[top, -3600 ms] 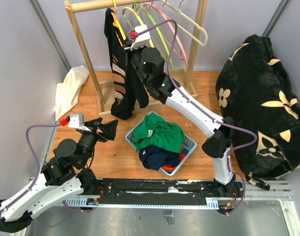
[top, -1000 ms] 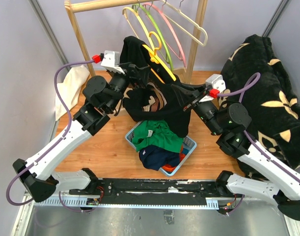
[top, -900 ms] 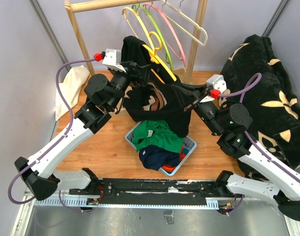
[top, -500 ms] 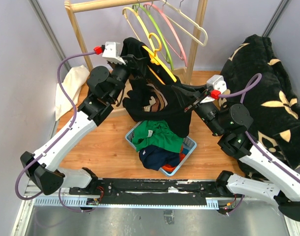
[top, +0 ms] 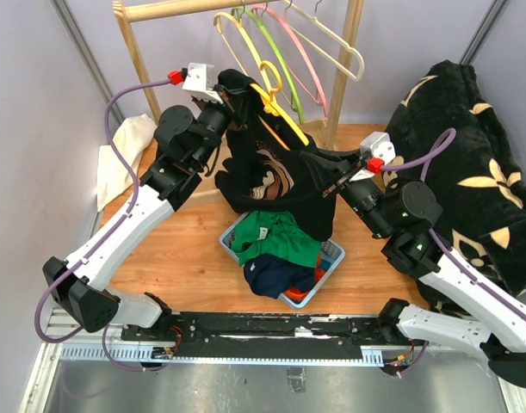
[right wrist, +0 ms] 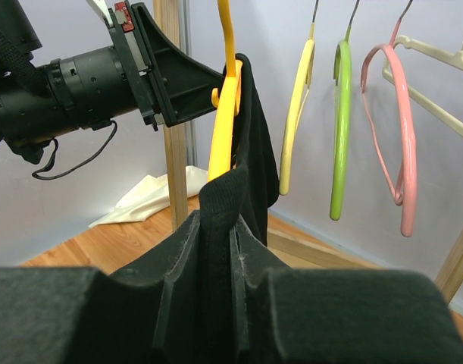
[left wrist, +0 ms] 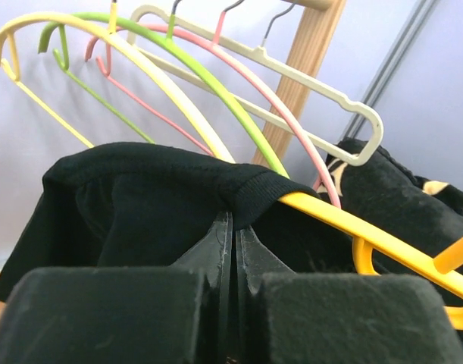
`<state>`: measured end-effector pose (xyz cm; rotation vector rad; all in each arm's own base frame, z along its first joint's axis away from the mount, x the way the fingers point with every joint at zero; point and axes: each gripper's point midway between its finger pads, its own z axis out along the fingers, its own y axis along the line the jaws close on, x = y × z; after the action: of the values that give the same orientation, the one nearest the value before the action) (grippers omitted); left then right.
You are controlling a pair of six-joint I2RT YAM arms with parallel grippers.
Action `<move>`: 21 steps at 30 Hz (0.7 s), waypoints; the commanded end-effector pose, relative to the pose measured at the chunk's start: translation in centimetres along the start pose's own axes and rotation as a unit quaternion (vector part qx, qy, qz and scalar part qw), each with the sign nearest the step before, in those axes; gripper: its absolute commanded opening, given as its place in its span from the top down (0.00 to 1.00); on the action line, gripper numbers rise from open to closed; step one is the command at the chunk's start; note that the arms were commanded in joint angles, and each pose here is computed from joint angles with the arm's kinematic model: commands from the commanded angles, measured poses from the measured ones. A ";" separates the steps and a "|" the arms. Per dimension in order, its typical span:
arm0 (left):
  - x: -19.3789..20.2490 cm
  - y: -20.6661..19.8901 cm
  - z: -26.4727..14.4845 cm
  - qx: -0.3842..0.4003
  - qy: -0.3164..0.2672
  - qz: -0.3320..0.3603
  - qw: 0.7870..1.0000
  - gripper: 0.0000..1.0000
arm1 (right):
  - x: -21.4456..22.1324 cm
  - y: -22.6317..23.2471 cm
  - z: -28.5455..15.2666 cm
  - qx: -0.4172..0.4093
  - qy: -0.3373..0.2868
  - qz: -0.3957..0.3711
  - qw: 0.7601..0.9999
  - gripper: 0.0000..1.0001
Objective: Remove the t-shirt from the hanger
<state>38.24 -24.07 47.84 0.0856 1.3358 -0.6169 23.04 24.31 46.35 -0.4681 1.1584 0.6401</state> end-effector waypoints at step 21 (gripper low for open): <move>0.2 -5.1 -5.8 0.163 0.065 0.002 0.984 0.63 | -1.3 -0.8 1.6 0.029 -0.047 0.000 0.998 0.99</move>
<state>30.81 -26.60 49.06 0.4182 1.2696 -0.8517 24.52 25.30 45.88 -0.4391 1.1626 0.6222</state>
